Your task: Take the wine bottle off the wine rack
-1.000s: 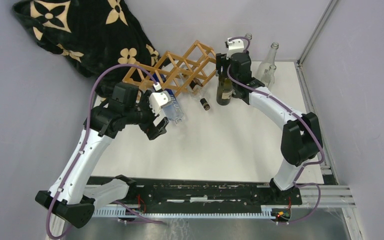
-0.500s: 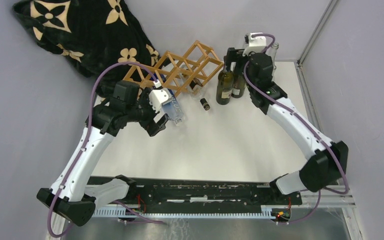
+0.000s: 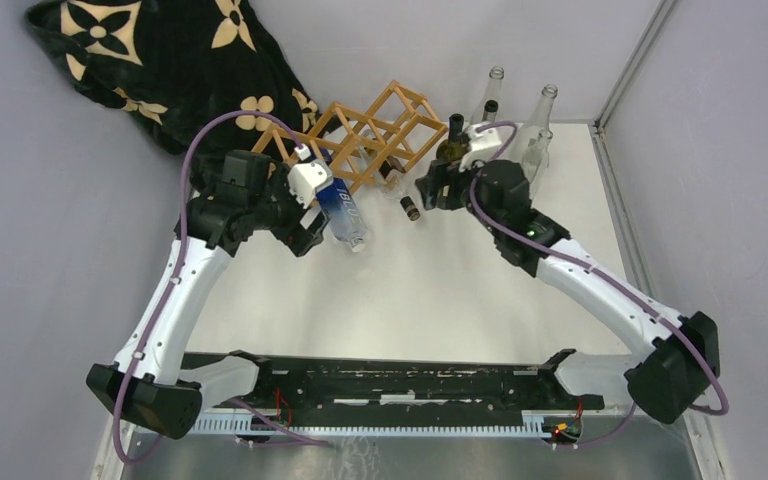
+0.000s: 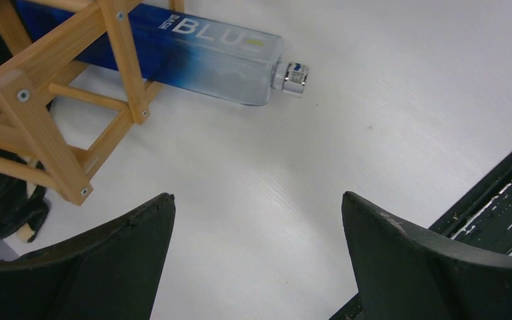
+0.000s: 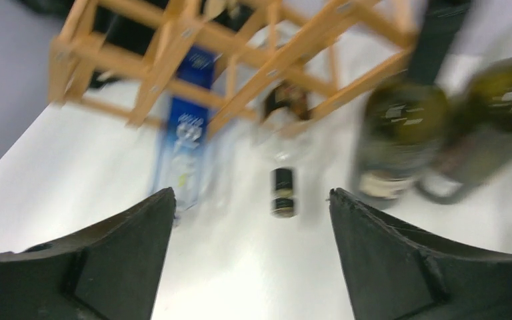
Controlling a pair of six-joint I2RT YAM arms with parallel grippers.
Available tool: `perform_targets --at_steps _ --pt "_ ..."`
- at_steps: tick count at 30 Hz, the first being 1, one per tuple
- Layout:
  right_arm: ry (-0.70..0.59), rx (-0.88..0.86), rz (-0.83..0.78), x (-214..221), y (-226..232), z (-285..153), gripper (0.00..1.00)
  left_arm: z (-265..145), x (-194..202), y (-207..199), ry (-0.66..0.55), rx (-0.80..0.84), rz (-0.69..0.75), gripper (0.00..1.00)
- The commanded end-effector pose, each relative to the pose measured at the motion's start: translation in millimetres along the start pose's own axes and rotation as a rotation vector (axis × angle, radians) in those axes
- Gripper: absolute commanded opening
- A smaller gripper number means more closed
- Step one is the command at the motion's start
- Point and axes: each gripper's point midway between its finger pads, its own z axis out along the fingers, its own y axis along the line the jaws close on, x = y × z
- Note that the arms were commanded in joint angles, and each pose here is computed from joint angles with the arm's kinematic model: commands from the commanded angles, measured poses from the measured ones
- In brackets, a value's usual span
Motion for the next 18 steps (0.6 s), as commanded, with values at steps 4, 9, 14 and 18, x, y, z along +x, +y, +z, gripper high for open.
perform_targets --at_steps 4,9,14,18 --pt "0.213 -0.344 0.033 72 106 27 0.98 -2 8 30 -0.019 -0.056 -0.018 1.0" --pt "0.331 -0.418 0.096 119 141 58 0.98 -7 18 27 -0.007 -0.052 -0.006 1.0" --pt "0.341 -0.419 0.151 132 154 90 0.98 -13 23 17 -0.017 -0.029 0.038 1.0" --pt "0.347 -0.386 0.155 142 156 117 0.98 -13 38 10 0.013 -0.013 0.089 1.0"
